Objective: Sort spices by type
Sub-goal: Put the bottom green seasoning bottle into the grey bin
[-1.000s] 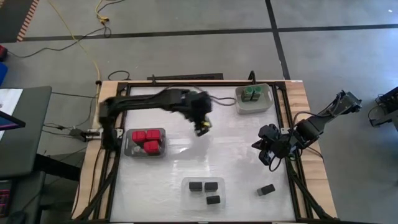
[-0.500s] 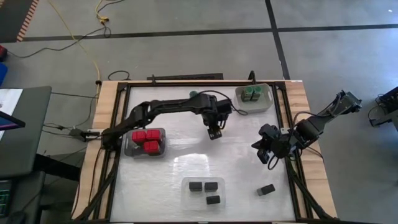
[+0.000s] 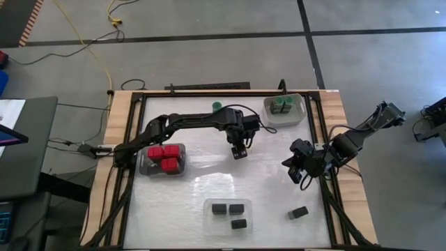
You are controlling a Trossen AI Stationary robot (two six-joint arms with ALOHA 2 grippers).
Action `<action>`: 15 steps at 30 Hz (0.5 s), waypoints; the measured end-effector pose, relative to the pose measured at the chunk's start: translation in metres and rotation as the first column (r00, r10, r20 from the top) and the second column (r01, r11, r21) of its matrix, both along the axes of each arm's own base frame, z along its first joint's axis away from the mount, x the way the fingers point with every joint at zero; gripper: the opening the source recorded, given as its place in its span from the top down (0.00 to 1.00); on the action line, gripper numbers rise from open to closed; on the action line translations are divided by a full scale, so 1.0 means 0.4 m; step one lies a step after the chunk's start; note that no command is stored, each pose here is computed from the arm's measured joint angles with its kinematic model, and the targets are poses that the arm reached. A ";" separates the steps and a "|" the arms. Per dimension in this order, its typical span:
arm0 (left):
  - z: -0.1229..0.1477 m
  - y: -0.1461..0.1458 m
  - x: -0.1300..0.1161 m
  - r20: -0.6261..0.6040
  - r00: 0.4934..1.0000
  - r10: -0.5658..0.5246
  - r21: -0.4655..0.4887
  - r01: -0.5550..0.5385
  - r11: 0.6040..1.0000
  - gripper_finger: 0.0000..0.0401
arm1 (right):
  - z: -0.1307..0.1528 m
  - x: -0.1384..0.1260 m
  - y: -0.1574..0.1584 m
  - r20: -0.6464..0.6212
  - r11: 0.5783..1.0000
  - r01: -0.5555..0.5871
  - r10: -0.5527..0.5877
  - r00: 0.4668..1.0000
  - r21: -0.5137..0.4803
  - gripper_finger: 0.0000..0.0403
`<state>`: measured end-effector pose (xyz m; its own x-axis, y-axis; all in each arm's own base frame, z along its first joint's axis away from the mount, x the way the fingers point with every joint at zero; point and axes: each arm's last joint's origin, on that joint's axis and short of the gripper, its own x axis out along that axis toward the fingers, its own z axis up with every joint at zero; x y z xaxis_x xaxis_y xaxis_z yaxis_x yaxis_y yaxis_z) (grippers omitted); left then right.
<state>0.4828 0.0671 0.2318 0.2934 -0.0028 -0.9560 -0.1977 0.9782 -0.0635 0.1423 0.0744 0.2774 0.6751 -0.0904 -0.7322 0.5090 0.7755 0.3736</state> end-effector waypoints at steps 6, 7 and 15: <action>0.000 0.001 0.000 -0.001 1.000 0.025 -0.009 -0.025 1.000 0.41 | 0.000 0.000 0.000 -0.001 1.000 0.000 0.000 1.000 -0.001 0.93; 0.000 0.001 0.000 -0.001 1.000 0.026 -0.008 -0.026 1.000 0.41 | 0.000 0.000 0.000 -0.001 1.000 0.000 0.000 1.000 -0.001 0.93; 0.001 0.000 0.004 0.015 1.000 0.021 -0.005 -0.021 1.000 0.40 | 0.000 0.000 0.000 -0.001 1.000 0.000 0.000 1.000 -0.002 0.93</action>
